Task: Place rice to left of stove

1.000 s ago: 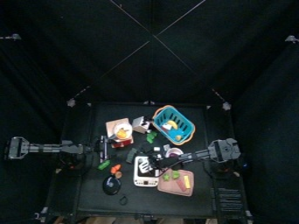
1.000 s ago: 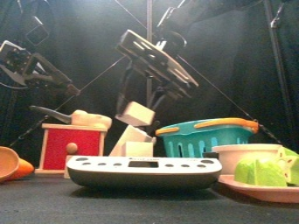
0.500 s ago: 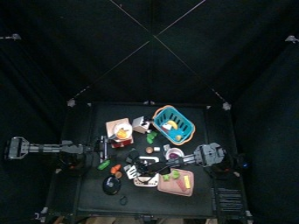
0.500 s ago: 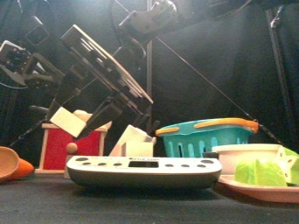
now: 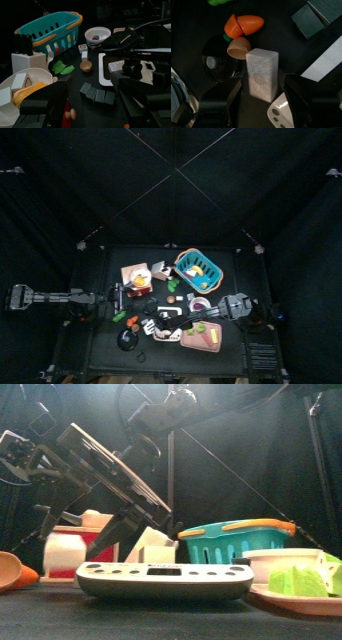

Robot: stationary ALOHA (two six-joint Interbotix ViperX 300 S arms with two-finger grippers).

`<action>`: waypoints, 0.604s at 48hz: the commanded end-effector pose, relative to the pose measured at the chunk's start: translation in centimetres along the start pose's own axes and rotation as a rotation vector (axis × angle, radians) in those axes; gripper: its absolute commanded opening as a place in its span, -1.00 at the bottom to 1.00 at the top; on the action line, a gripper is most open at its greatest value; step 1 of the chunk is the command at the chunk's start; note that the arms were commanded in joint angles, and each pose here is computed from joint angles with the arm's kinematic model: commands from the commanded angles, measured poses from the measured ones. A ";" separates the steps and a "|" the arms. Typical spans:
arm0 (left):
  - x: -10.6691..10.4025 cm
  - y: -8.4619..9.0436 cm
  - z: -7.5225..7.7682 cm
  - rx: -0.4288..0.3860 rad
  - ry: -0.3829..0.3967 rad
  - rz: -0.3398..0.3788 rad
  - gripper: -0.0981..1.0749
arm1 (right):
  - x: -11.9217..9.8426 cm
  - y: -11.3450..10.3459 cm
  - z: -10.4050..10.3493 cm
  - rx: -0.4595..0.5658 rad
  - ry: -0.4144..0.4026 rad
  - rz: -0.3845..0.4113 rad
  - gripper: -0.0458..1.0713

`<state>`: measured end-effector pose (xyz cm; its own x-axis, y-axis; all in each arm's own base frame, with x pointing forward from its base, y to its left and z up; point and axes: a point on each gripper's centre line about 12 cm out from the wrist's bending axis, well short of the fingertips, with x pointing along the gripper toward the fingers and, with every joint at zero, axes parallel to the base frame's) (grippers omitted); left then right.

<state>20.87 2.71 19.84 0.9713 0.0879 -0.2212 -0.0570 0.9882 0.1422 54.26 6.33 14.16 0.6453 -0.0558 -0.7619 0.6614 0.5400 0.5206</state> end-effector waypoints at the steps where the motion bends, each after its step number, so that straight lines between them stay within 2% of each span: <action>1: 0.1 0.1 0.4 0.002 -0.012 0.004 0.81 | -1.7 1.6 1.5 0.009 -0.030 0.049 0.81; 15: -0.3 0.2 1.2 0.006 -0.054 0.010 0.81 | -3.2 2.0 2.5 -0.058 -0.080 0.035 0.80; 22: -1.0 0.4 2.0 0.004 -0.102 0.023 0.81 | -4.7 2.1 3.5 -0.101 -0.122 0.033 0.80; 29: -1.6 0.8 2.0 -0.016 -0.124 0.049 0.81 | -6.0 1.4 4.5 -0.160 -0.168 0.022 0.80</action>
<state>19.77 2.76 21.66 0.9870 0.1036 -0.1229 -0.0855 0.9858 0.1447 53.62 4.71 16.91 0.6640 -0.1517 -0.7322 0.6261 0.6481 0.4335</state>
